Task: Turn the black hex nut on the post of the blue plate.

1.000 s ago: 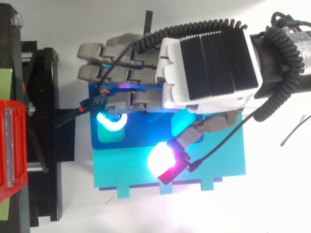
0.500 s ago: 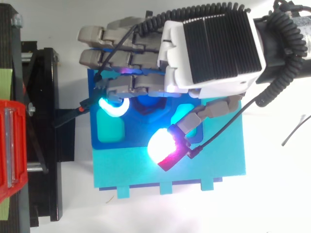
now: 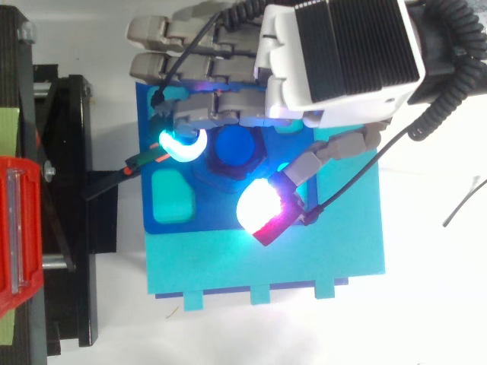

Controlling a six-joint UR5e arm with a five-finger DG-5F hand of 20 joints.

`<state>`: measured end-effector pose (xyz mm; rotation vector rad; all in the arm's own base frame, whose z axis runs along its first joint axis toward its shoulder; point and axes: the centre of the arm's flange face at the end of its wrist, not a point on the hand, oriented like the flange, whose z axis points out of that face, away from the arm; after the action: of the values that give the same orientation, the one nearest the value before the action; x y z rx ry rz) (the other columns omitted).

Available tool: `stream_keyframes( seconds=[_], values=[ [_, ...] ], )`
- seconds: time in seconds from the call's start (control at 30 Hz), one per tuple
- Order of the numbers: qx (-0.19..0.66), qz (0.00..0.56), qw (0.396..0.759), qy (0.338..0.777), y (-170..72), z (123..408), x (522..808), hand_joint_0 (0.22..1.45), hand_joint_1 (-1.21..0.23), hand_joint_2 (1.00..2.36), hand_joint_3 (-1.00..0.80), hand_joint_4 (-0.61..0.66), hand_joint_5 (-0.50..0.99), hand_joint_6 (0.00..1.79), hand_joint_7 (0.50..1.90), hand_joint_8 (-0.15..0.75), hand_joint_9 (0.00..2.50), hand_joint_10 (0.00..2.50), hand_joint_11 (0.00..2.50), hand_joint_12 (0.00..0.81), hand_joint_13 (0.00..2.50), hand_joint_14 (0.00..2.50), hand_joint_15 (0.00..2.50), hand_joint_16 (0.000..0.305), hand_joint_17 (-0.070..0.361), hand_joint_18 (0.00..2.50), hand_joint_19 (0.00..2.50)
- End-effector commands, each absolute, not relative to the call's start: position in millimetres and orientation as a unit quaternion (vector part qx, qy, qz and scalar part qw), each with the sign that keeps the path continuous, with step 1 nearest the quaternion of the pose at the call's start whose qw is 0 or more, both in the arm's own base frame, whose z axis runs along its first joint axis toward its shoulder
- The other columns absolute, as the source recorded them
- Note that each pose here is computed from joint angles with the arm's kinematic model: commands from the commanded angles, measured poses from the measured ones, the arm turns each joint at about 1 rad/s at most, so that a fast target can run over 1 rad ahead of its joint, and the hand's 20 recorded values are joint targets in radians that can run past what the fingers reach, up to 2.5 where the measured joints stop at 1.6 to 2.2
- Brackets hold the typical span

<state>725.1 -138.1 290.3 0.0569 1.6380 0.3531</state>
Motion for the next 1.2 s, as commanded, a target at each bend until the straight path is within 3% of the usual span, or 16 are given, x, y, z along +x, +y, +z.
stream_keyframes(
  seconds=[0.0, 0.47, 0.7, 0.9, 1.17],
  values=[
    [0.023, 0.157, 0.671, 0.724, -144, 291, 724, 0.44, -0.44, 1.00, -0.50, 0.31, -0.18, 0.50, 1.04, 0.271, 0.23, 0.00, 0.03, 0.373, 0.00, 0.00, 0.00, 0.056, 0.126, 0.00, 0.35],
    [0.012, 0.159, 0.683, 0.713, -166, 294, 721, 0.44, -0.38, 1.00, -0.50, 0.31, -0.18, 0.50, 1.04, 0.275, 0.26, 0.00, 0.04, 0.374, 0.00, 0.00, 0.00, 0.056, 0.126, 0.00, 0.36],
    [0.010, 0.163, 0.684, 0.711, -163, 296, 722, 0.44, -0.38, 1.00, -0.50, 0.30, -0.18, 0.50, 1.04, 0.275, 0.26, 0.00, 0.04, 0.372, 0.00, 0.00, 0.00, 0.056, 0.125, 0.00, 0.37],
    [0.009, 0.171, 0.691, 0.702, -152, 307, 729, 0.43, -0.33, 1.00, -0.50, 0.22, -0.22, 0.50, 0.86, 0.271, 0.25, 0.00, 0.03, 0.382, 0.00, 0.00, 0.00, 0.058, 0.130, 0.00, 0.37],
    [0.007, 0.174, 0.693, 0.700, -132, 307, 735, 0.43, -0.61, 1.00, -0.50, 0.13, -0.29, 0.50, 0.73, 0.226, 0.06, 0.00, 0.01, 0.372, 0.00, 0.00, 0.00, 0.056, 0.127, 0.00, 0.36]
  ],
)
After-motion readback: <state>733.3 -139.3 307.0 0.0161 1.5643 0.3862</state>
